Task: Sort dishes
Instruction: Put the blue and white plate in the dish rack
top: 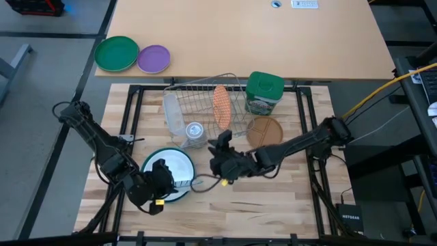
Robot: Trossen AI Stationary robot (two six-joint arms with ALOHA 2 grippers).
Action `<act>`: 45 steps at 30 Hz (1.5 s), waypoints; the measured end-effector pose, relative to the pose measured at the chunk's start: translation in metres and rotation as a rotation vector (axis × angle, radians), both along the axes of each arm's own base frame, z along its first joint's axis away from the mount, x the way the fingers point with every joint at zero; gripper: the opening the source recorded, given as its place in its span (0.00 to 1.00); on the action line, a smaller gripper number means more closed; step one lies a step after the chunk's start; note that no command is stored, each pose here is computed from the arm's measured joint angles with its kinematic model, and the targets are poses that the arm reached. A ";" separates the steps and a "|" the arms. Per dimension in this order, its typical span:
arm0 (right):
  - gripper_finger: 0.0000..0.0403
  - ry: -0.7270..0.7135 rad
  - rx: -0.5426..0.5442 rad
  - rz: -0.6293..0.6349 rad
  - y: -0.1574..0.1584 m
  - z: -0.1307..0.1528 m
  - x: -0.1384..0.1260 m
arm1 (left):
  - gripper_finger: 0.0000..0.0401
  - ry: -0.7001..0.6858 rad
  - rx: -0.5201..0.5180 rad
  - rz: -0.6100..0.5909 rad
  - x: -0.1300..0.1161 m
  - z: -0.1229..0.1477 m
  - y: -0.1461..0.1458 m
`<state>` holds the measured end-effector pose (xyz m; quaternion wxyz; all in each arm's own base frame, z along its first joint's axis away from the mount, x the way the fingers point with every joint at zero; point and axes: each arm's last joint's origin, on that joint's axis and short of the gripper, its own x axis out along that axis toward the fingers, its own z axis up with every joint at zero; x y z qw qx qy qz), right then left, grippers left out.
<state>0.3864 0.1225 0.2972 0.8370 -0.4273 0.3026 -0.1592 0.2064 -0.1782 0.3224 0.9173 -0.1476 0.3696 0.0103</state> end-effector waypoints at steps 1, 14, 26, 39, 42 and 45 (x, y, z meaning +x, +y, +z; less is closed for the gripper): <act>0.39 -0.001 0.000 -0.011 -0.005 0.004 -0.001 | 0.00 -0.006 -0.004 0.007 0.001 0.002 0.001; 0.39 -0.062 0.061 -0.110 -0.084 0.066 -0.036 | 0.00 -0.143 -0.188 0.185 0.027 0.038 0.023; 0.39 -0.161 0.077 -0.178 -0.156 0.118 -0.087 | 0.00 -0.326 -0.391 0.465 0.061 0.065 0.074; 0.39 -0.232 0.026 -0.276 -0.221 0.150 -0.142 | 0.00 -0.463 -0.465 0.720 0.082 0.074 0.139; 0.39 -0.247 0.046 -0.272 -0.237 0.152 -0.152 | 0.00 -0.474 -0.453 0.773 0.083 0.074 0.154; 0.39 -0.249 0.055 -0.302 -0.254 0.151 -0.160 | 0.00 -0.472 -0.438 0.823 0.080 0.074 0.168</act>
